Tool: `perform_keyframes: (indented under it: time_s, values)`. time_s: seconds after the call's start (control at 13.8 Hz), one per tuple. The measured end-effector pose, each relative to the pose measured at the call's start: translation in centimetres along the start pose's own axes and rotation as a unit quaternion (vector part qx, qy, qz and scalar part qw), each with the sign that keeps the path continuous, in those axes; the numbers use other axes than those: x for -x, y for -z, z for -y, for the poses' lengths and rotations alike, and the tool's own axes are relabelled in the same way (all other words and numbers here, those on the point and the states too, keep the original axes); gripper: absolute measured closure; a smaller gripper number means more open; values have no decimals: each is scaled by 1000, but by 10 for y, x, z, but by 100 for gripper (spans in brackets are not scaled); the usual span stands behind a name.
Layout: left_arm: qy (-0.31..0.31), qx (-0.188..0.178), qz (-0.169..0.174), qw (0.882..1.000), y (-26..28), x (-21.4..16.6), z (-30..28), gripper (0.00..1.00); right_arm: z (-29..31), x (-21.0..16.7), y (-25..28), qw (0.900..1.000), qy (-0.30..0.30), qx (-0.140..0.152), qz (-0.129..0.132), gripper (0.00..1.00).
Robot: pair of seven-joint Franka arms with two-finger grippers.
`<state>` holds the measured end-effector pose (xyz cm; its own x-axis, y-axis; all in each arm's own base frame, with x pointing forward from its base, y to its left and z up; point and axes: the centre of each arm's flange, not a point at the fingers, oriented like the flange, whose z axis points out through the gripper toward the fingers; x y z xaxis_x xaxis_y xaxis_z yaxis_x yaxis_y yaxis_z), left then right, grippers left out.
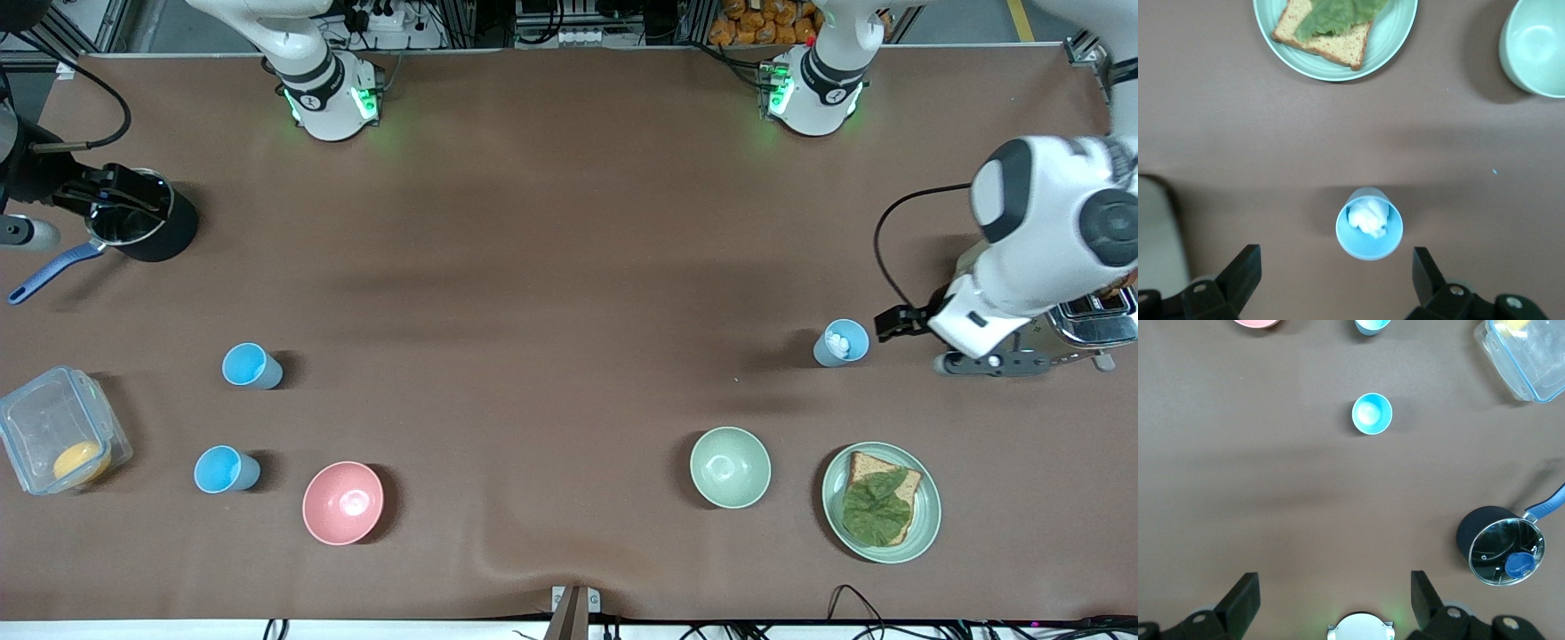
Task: Stack blue cups with both arms
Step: 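Reach the left gripper to the blue cup by the toaster and grasp it, then carry the blue cup toward the table center while the right gripper reaches another cup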
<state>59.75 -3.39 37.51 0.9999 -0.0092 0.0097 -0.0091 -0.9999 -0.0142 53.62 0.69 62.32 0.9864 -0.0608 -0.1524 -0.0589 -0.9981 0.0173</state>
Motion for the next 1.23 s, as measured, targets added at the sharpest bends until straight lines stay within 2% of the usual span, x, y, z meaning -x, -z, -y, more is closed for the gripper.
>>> perform_keyframes:
  time_s: [0.36, 0.87, 1.01, 1.08, 1.23]
  values:
    - [15, 7, 21, 1000, -79, 13, 18, 0, 0, 0, 0, 1000, 0, 0, 0, 0]
    - [21, 13, 30, 999, -127, 22, 23, 0, 1, 0, 0, 1000, 1, 0, 0, 0]
    - [21, 13, 33, 999, -134, 23, 23, 5, 2, 0, 0, 1000, 2, 0, 1, 0]
    - [21, 14, 34, 999, -135, 23, 23, 13, 2, 1, 0, 1000, 2, 0, 2, 0]
    - [20, 14, 35, 999, -137, 23, 22, 36, 2, 0, -1, 1000, 2, 0, 3, 0]
